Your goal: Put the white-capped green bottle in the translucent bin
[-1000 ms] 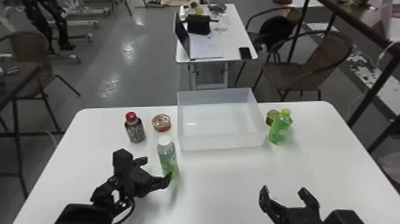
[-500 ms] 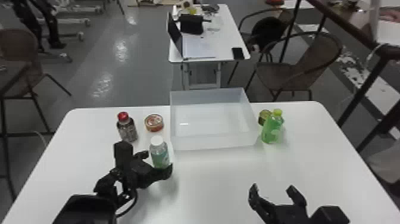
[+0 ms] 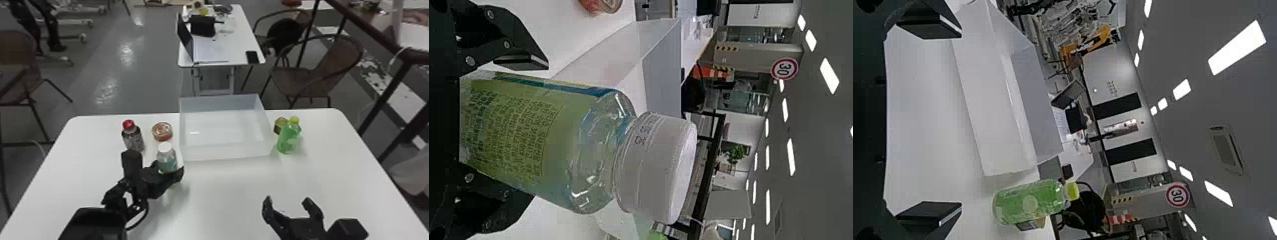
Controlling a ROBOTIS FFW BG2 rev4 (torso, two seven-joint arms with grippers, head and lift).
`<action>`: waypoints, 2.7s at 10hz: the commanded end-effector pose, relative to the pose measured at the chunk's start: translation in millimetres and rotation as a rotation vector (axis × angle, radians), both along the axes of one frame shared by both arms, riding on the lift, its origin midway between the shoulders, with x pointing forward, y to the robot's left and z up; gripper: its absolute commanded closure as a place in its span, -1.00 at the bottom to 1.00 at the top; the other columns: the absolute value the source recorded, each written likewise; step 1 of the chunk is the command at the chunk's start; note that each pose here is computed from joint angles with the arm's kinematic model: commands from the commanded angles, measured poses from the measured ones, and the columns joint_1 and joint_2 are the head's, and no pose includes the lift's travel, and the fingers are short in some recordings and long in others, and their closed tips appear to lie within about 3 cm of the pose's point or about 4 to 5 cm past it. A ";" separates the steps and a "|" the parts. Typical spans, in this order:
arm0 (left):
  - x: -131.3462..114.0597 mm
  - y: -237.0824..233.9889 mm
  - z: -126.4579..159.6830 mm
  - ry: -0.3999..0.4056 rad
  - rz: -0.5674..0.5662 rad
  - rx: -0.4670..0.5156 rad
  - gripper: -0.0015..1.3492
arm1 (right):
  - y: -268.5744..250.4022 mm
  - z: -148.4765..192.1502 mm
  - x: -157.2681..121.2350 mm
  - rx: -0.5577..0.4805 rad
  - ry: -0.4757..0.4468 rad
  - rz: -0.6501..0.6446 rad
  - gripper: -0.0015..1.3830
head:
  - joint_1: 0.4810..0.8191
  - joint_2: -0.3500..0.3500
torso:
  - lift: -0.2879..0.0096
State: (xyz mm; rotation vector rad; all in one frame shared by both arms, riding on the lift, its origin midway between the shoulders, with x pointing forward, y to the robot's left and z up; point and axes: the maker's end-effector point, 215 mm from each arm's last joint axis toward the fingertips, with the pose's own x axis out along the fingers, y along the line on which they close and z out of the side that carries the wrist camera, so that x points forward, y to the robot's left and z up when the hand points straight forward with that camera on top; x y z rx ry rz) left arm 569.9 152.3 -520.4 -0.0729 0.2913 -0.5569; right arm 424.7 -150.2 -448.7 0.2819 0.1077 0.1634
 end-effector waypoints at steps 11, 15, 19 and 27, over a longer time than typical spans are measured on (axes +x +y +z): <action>43.1 -115.3 161.0 -0.172 -0.261 0.196 0.22 | 4.0 -2.6 2.3 0.002 0.002 0.011 -0.88 | 0.27 -0.21 | 0.75; 58.3 -167.5 122.1 -0.180 -0.566 0.569 0.22 | 17.1 -6.0 12.5 0.005 0.004 0.043 -0.88 | 0.27 -0.46 | 0.75; 119.3 -107.8 114.9 -0.201 -0.495 0.957 0.22 | 30.7 -5.1 29.7 0.011 -0.008 0.080 -0.88 | 0.27 -0.29 | 0.75; 115.9 -137.8 122.0 -0.291 -0.553 1.072 -0.89 | 25.4 -1.1 28.0 0.021 -0.018 0.082 -0.88 | 0.27 -0.25 | 0.75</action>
